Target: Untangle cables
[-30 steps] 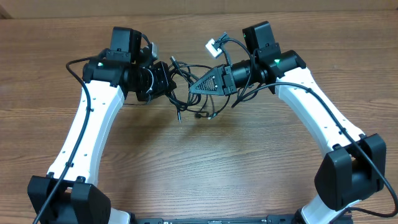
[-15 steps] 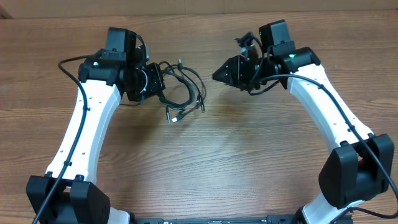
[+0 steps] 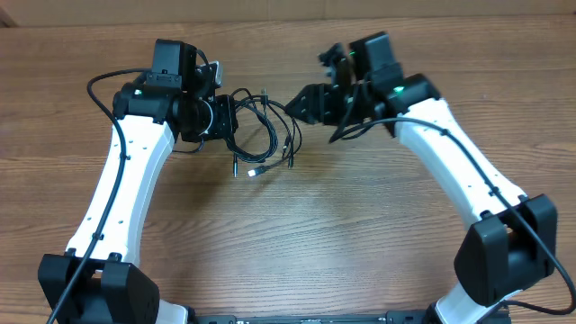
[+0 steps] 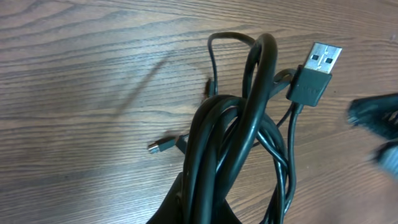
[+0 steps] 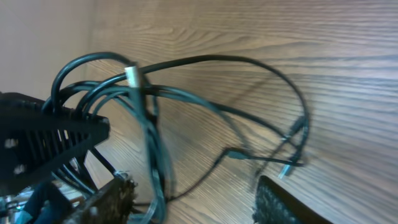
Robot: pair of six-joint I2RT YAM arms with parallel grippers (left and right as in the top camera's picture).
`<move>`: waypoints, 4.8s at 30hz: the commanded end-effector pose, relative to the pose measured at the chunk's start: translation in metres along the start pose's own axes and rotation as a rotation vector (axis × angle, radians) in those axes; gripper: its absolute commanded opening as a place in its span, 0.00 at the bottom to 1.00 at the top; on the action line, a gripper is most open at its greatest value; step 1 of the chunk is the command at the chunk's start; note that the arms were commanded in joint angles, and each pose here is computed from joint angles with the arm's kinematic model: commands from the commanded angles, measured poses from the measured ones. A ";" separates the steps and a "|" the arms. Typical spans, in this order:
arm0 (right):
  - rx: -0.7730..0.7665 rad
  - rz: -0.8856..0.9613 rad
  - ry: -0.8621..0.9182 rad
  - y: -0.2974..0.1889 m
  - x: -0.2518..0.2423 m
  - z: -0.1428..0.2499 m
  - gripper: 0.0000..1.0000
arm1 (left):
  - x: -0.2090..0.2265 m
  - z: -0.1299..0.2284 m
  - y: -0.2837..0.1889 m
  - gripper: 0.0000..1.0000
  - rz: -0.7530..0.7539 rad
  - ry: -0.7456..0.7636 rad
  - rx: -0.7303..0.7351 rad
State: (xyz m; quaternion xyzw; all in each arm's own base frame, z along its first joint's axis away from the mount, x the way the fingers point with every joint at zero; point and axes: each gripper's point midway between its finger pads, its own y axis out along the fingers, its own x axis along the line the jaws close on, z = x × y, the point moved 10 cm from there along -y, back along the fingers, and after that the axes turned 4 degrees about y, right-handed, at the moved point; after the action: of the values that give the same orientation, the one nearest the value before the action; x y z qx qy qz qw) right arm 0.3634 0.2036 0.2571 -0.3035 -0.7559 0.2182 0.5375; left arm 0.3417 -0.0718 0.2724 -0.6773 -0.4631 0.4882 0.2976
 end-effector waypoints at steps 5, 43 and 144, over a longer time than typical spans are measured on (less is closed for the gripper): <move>-0.069 0.045 -0.009 -0.001 0.024 0.000 0.50 | -0.008 0.001 0.002 0.04 0.040 0.003 0.013; -0.059 0.500 0.304 0.002 -0.019 0.026 0.10 | -0.028 -0.019 -0.001 0.04 0.247 0.110 -0.102; -0.269 0.120 0.069 -0.062 0.016 -0.019 0.04 | -0.060 -0.014 -0.019 0.05 0.756 0.139 -0.012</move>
State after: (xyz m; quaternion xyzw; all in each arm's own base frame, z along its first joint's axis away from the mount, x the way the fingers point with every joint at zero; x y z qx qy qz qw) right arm 0.3572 0.1876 0.3102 -0.3891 -0.7598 0.1573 0.4965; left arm 0.3468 -0.1154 0.3103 -0.8106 -0.1892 0.5405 0.1222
